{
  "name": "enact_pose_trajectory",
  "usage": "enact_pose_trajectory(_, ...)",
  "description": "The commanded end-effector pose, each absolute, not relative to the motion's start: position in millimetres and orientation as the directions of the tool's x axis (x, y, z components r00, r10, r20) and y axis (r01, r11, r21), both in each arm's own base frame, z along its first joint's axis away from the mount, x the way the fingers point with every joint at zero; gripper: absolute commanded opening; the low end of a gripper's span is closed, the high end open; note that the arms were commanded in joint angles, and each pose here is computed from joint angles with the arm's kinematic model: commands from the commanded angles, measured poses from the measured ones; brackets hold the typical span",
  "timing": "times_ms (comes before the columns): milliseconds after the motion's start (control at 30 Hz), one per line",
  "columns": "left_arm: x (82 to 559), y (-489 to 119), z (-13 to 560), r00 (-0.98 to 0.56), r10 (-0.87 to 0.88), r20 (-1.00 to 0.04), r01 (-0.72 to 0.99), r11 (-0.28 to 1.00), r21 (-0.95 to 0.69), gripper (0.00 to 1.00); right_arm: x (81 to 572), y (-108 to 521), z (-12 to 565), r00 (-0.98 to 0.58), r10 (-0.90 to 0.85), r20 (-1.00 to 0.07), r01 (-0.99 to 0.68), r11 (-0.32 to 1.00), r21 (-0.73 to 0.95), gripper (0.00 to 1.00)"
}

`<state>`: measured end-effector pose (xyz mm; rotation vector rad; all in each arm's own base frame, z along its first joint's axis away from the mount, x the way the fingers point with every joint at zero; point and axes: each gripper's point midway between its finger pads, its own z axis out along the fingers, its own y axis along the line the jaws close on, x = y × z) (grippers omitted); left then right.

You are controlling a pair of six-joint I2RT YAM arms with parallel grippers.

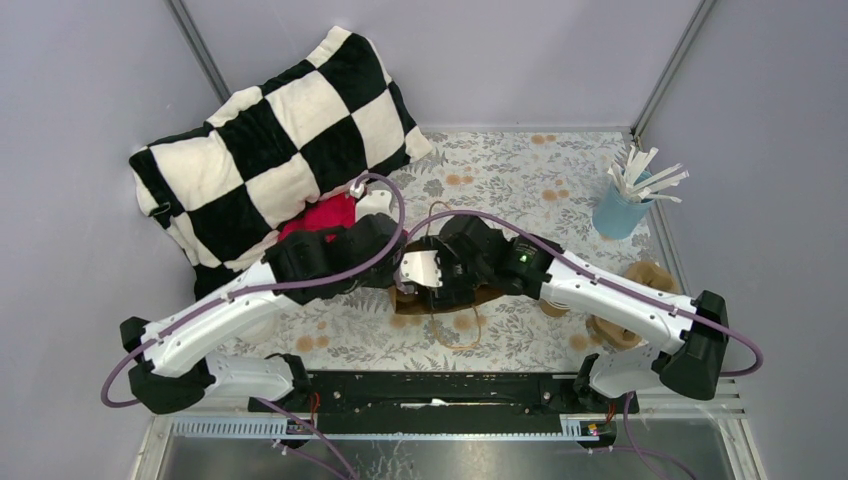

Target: Pack the takeout coffee

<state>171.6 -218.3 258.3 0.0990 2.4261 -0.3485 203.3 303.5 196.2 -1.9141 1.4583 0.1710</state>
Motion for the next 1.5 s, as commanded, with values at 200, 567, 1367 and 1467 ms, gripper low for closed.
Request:
enact_pose_trajectory(200, 176, -210, 244, -0.662, 0.01, -0.749, 0.263, 0.94, -0.22, 0.03, 210, 296, 208, 0.434, -0.784, -0.444, -0.832, -0.16, -0.531, 0.69)
enact_pose_trajectory(567, 166, -216, 245, -0.654, 0.072, -0.753, 0.368, 0.9, -0.233, 0.02, 238, 297, 191, 0.435, -0.841, -0.322, -0.781, -0.174, -0.6, 0.69)
enact_pose_trajectory(1367, 158, -213, 227, -0.66, 0.1, -0.745, 0.401, 0.885, -0.237, 0.0, 246, 272, 191, 0.36, -0.869, -0.34, -0.773, -0.074, -0.63, 0.68)
enact_pose_trajectory(1467, 160, -212, 227, -0.655, 0.101, -0.749, 0.395, 0.891, -0.225, 0.0, 239, 277, 208, 0.37, -0.842, -0.394, -0.787, -0.059, -0.614, 0.68)
